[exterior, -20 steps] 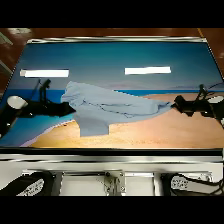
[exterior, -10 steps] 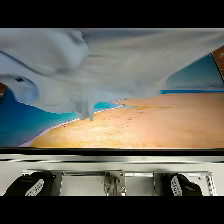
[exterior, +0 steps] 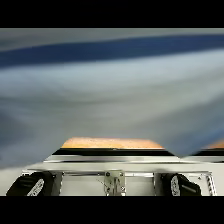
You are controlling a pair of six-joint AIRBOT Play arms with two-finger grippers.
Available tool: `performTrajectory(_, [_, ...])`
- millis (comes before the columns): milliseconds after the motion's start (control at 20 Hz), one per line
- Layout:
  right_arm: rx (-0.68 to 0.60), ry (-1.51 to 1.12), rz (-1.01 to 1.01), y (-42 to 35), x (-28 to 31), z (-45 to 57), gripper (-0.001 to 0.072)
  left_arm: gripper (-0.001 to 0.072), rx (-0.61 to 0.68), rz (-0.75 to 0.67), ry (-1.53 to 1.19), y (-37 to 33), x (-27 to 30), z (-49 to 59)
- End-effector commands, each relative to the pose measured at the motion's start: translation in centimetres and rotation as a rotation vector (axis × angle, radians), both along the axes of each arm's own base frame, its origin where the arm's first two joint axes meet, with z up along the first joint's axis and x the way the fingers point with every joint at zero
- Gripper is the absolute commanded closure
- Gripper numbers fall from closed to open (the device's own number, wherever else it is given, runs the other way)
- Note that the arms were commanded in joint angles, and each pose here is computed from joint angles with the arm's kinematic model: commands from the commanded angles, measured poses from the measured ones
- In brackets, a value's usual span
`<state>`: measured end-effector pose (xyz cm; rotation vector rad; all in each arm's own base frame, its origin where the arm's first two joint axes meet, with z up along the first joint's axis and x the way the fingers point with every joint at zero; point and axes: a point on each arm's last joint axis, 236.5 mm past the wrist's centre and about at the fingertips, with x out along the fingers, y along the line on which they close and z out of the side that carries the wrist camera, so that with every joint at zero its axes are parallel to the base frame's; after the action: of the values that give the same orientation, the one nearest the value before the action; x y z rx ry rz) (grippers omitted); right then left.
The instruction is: Fold the shirts.
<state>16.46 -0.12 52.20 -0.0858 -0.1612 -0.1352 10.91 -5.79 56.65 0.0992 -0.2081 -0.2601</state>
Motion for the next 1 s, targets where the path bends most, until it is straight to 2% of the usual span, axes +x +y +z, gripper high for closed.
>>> performTrajectory(0, [0.074, 0.326, -0.109, -2.2, -1.3, -7.6, 0.0656, 0.0674, 0.002, 0.037, 0.184, 0.9, -0.9, -4.5])
performTrajectory(300, [0.188, 0.797, -0.102, -3.5, 0.6, -17.9, 0.0656, 0.0674, 0.074, 0.082, 0.670, 1.8, 4.3, -17.0])
performTrajectory(550, [0.334, 1.107, -0.056, -5.9, 8.0, -30.8, 0.0657, 0.0674, 0.100, 0.161, 0.966, 3.3, 13.2, -28.2])
performTrajectory(750, [0.444, 0.998, 0.101, -5.7, 19.7, -36.5, 0.0657, 0.0674, 0.042, 0.127, 0.949, 1.8, 23.8, -34.0])
performTrajectory(950, [0.379, 0.866, 0.161, -2.5, 29.9, -39.8, 0.0657, 0.0674, -0.028, 0.115, 0.925, 0.8, 32.7, -38.7])
